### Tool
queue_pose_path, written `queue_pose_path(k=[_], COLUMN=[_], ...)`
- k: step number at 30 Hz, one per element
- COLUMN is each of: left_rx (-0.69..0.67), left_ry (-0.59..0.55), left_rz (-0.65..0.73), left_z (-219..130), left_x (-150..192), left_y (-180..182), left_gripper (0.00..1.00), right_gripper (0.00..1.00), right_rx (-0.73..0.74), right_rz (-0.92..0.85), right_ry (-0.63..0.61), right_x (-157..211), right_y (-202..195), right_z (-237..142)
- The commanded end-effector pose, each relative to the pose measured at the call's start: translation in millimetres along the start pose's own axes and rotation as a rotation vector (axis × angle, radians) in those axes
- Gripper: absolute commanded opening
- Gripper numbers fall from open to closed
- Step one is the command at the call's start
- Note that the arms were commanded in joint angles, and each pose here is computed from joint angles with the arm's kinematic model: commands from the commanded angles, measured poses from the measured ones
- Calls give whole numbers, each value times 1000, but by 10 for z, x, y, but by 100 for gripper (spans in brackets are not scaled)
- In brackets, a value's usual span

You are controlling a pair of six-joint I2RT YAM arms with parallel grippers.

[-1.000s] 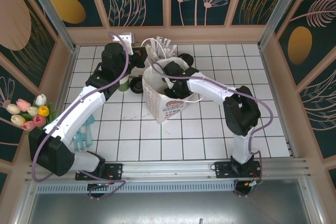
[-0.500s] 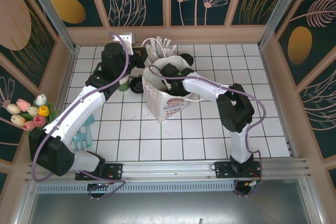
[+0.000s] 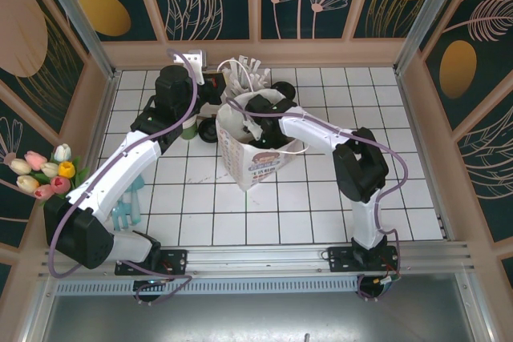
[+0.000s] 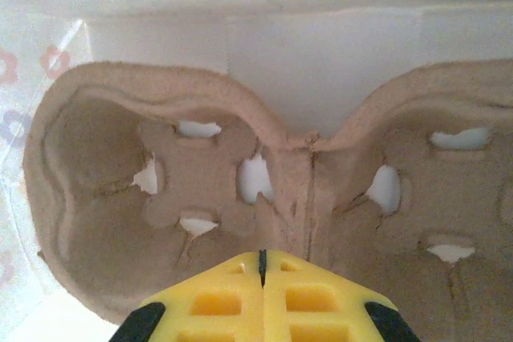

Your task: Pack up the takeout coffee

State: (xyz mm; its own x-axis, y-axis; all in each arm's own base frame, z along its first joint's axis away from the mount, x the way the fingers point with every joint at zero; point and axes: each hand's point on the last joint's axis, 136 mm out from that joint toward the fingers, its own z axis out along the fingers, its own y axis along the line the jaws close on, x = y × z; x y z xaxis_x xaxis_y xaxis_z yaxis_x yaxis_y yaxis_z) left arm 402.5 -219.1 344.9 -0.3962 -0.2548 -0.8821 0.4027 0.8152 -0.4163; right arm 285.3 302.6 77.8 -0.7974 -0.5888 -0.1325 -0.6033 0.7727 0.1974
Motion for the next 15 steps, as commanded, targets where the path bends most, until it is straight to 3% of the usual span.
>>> queue_pose_path(k=[1,8,15], left_rx=[4,4,-2], left_ry=[-16,-12,-15], left_rz=[23,16,15], left_z=[-58,-57,-74], left_x=[-69,-53,-60], left_y=[-10,-7,1], left_gripper=[0,0,0], right_gripper=[8,10,12], right_rx=[-2,135,182], right_rz=[2,43,97], right_ry=[116,172,98], right_x=[291,396,173], right_y=[-34,-309,-385], right_z=[68,273,330])
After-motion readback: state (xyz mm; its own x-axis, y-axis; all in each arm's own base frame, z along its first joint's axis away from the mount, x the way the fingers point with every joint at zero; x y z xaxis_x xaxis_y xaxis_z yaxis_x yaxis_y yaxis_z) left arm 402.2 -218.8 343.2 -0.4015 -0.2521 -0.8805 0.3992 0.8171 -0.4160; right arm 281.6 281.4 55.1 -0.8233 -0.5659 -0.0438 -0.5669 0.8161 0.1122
